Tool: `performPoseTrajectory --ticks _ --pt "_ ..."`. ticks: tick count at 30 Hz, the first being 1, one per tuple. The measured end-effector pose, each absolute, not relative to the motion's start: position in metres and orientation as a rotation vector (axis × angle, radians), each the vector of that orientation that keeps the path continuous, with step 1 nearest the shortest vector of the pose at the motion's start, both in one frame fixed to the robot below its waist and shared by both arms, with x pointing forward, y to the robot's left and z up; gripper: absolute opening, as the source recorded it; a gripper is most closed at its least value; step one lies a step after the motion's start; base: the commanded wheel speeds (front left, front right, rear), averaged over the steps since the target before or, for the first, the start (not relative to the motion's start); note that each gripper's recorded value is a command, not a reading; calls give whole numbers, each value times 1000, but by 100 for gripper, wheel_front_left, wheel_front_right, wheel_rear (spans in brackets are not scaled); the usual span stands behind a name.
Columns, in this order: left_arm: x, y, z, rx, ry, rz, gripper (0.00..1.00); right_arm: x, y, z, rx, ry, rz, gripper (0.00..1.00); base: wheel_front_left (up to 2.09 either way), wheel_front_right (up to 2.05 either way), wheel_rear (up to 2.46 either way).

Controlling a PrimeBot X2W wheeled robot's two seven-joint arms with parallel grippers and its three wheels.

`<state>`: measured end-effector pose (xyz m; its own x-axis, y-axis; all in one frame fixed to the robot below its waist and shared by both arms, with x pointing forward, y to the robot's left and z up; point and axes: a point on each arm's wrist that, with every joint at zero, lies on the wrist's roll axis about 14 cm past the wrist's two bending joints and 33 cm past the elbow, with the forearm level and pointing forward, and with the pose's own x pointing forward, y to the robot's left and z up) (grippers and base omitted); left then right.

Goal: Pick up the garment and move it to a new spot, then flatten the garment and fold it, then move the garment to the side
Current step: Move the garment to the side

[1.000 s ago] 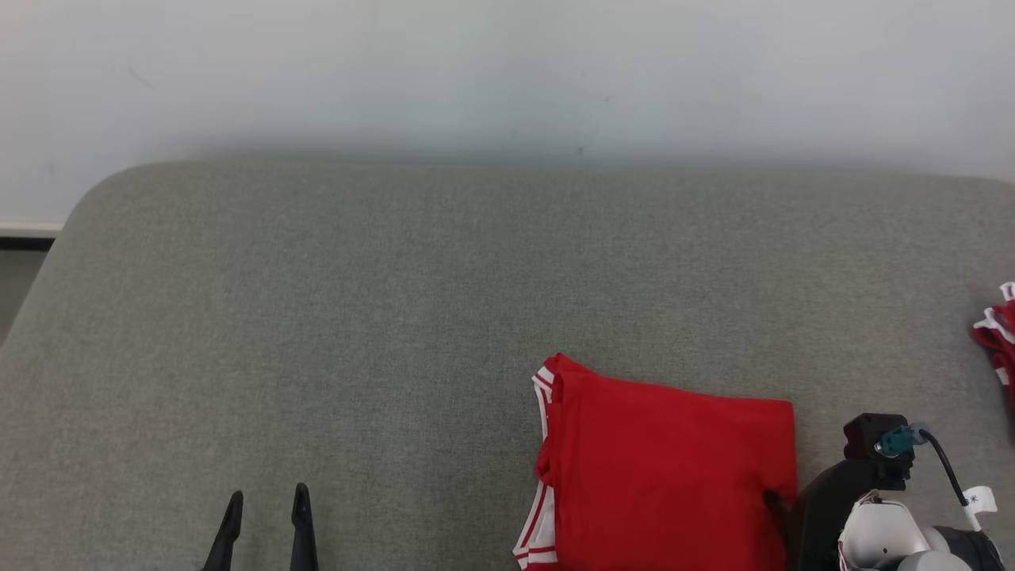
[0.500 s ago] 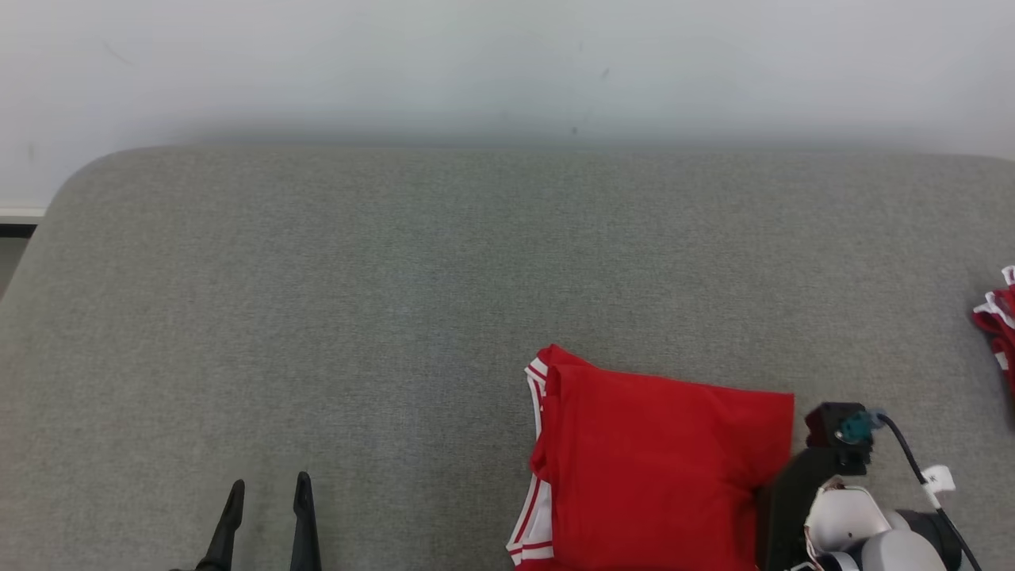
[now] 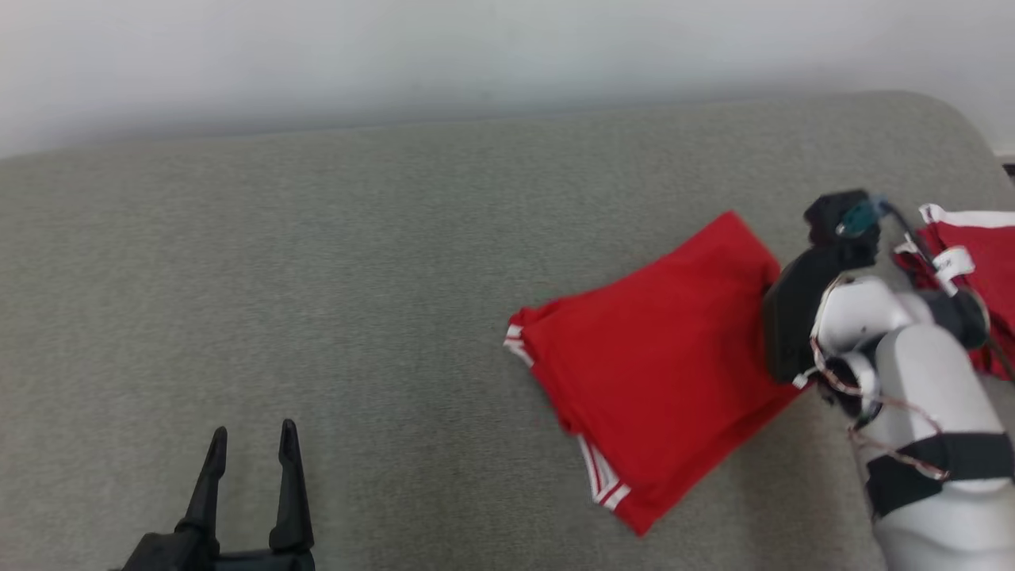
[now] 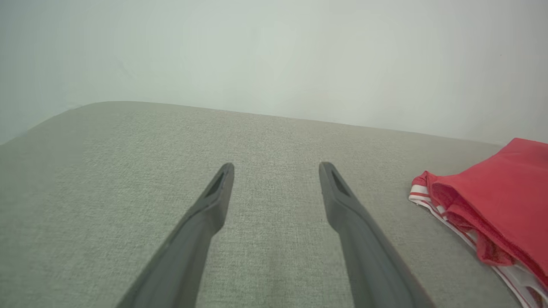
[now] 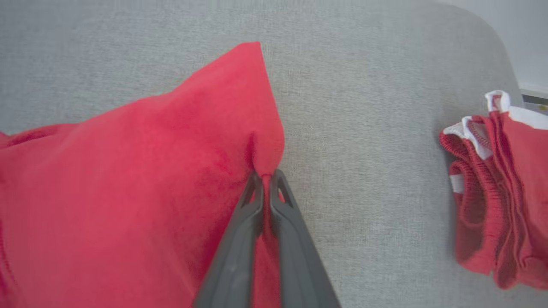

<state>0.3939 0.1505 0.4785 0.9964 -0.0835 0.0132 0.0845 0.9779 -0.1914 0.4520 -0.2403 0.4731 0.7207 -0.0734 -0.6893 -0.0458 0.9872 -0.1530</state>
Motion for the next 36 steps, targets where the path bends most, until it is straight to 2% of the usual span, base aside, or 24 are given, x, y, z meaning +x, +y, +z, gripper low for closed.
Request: performPoseTrajectory --ticks 10,19,27,36 --pt "422 103 468 -215 19 -221 100 459 -326 526 -202 694 -215 0 0 0 0" --pt "445 66 451 -220 47 -329 100 448 -395 554 -276 676 -395 0 0 0 0" --pt "457 59 435 -213 68 -357 100 443 -449 568 -377 671 -531 0 0 0 0" --pt "460 67 415 -181 103 -362 100 427 -497 554 -390 689 -670 0 0 0 0"
